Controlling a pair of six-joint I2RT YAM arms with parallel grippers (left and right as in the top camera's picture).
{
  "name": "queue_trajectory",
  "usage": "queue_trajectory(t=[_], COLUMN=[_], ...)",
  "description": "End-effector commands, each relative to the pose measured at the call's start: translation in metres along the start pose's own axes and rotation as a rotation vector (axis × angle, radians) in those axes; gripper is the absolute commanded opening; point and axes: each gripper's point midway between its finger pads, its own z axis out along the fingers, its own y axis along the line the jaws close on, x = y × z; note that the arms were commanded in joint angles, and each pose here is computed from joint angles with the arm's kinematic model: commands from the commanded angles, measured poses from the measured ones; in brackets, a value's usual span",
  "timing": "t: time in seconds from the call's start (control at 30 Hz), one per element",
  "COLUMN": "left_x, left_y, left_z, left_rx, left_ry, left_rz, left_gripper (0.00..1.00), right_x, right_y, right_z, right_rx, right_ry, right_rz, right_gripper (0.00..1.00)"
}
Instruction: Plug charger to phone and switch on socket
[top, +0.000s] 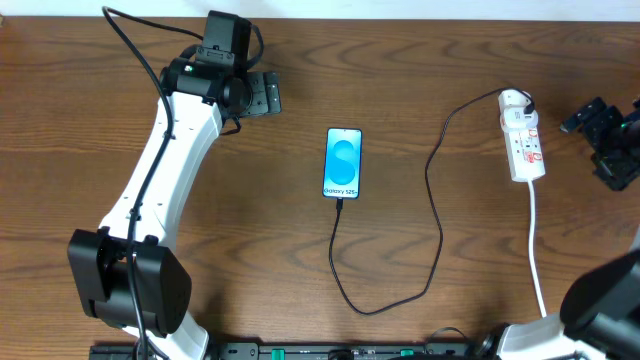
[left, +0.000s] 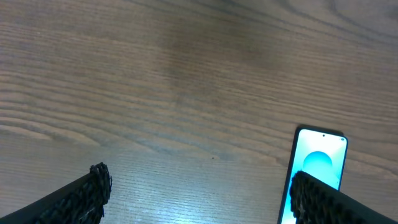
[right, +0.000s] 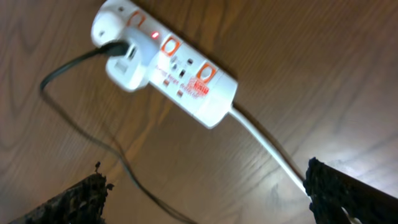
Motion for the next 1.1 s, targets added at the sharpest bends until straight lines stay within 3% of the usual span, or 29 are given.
queue_trajectory(t=[0.0,0.3,0.53,1.07], left_x=[-0.001,-0.001,-0.001,-0.001], left_y=[0.004,0.004,0.004,0.004], left_z=[0.003,0.003,0.003,0.003], left_rx=[-0.017,-0.017,-0.017,-0.017], left_ry=[0.003,0.003,0.003,0.003], left_rz=[-0.01,-0.01,-0.01,-0.01], left_gripper=[0.94,0.94,0.94,0.94], right_x=[0.019,0.081,0.114,0.124], right_y=[-0.004,-0.008,-0.028,-0.036], right_z=[-0.028,-0.06,-0.07,-0.064], right_rx=[0.066,-0.039,-0.079,-0.063], right_ry=[-0.092,-0.285,-0.347,-0.32], right_rz=[-0.083,-0.186,-0.186,-0.184], right_gripper=[0.99,0.99,0.99,0.99])
